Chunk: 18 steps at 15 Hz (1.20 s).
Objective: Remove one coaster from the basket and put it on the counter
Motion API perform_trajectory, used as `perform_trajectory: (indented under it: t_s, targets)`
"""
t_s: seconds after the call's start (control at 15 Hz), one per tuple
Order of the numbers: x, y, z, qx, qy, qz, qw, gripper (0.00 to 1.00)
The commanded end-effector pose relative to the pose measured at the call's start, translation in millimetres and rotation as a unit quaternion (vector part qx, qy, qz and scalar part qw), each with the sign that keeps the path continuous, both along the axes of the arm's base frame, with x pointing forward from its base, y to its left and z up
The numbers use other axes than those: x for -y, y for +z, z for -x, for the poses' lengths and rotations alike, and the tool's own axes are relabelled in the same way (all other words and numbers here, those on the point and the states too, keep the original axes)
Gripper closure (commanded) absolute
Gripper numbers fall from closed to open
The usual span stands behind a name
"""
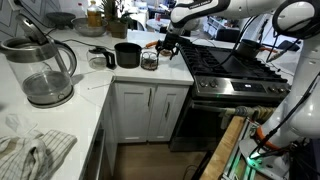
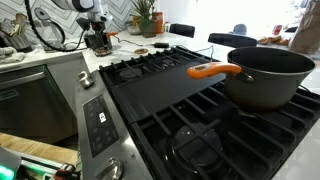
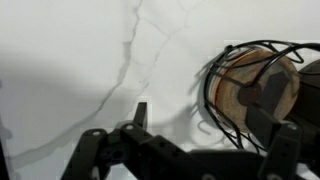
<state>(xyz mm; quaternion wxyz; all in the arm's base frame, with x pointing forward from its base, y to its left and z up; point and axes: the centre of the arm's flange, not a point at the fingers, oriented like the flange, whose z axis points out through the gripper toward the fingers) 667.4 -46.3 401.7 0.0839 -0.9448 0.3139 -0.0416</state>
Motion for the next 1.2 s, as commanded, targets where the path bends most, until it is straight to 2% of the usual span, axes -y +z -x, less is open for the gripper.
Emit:
perform_trajectory:
  t_s: [0.0,0.13,0.47,0.53,0.6,0.67,0.87,1.13]
  targets:
    - [-1,-1,-1,0.012,0.050,0.021,0.9984,0.00]
    - [-2,-3,-5,0.023,0.075,0.025,0.9966,0.00]
    - [4,-8,-17,0.054,0.093,0.044,0.9933,0.02]
    - [5,-10,-19,0.062,0.101,0.045,0.9920,0.20]
    - [6,-12,-22,0.070,0.106,0.047,0.9907,0.27]
    - [5,-13,-24,0.078,0.117,0.046,0.9890,0.28]
    - [5,-18,-29,0.089,0.131,0.052,0.9861,0.53]
    - [-1,-17,-30,0.089,0.152,0.050,0.9830,0.81]
